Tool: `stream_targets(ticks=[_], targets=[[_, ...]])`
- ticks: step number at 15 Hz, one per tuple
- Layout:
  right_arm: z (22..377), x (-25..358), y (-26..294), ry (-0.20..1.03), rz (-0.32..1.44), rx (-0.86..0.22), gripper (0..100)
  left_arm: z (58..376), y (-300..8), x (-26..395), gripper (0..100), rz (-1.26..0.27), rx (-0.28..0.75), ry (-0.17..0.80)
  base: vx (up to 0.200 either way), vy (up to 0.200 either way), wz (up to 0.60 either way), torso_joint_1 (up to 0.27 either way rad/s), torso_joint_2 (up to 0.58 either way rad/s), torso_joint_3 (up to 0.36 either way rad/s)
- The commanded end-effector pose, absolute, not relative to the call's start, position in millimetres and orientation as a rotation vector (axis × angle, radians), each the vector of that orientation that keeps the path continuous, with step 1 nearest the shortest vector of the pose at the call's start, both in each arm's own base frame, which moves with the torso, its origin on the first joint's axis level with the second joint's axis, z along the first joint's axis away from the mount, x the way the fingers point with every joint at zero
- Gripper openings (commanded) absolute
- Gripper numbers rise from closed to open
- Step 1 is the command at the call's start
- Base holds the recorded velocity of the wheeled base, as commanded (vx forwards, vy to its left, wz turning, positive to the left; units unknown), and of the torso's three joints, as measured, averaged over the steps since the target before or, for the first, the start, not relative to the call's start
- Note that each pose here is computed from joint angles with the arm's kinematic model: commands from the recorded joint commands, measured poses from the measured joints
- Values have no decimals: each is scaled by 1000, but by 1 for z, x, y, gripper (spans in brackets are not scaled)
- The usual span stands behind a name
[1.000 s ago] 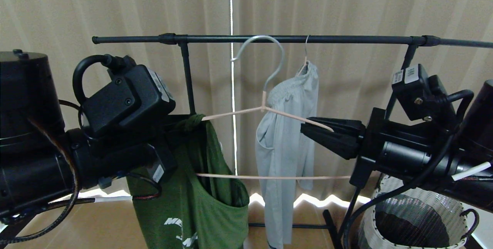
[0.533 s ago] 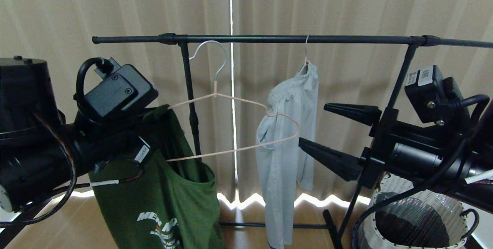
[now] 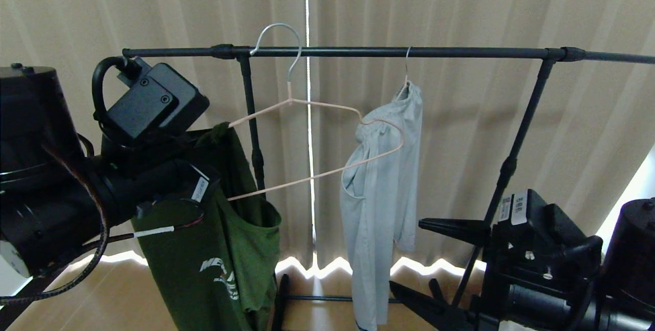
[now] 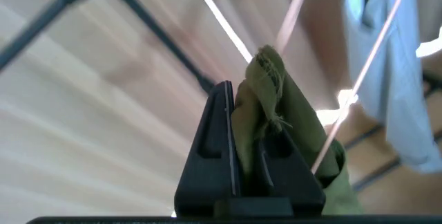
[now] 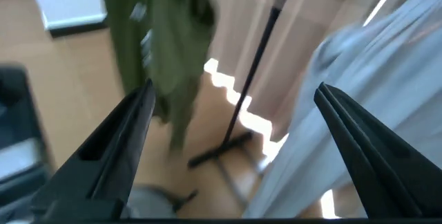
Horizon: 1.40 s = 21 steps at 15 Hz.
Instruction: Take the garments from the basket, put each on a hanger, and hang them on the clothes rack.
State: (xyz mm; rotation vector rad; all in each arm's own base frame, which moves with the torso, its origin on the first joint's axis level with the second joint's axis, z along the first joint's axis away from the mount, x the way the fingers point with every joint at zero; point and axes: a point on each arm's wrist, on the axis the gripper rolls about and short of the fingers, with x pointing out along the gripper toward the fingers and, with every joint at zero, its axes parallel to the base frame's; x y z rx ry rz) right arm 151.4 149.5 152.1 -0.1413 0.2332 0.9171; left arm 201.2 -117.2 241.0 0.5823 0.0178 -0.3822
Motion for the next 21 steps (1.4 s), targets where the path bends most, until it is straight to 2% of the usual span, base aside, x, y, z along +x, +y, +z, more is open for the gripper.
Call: stream_targets(ticks=[1,4,5,7,11,16,21], targets=[[142,147,163,288,922,-139,100,245,-126,199,0,-414,574,-14,0,0,0,0,0,0],[138,155,175,319,859,-94,100,261,-132,194,0,-431,553,-75,0,0,0,0,0,0],[140,164,183,291,827,-42,100,267,-133,194,0,-430,545,-94,0,0,0,0,0,0],[140,176,195,232,779,-19,100,273,-136,192,0,-460,534,-125,0,0,0,0,0,0],[153,187,210,171,773,-1,100,273,-139,190,0,-508,532,-138,0,0,0,0,0,0],[144,219,239,184,747,-8,100,277,-144,186,0,-524,512,-188,0,0,0,0,0,0],[136,231,244,227,716,-30,100,280,-145,185,0,-528,508,-198,0,0,0,0,0,0]])
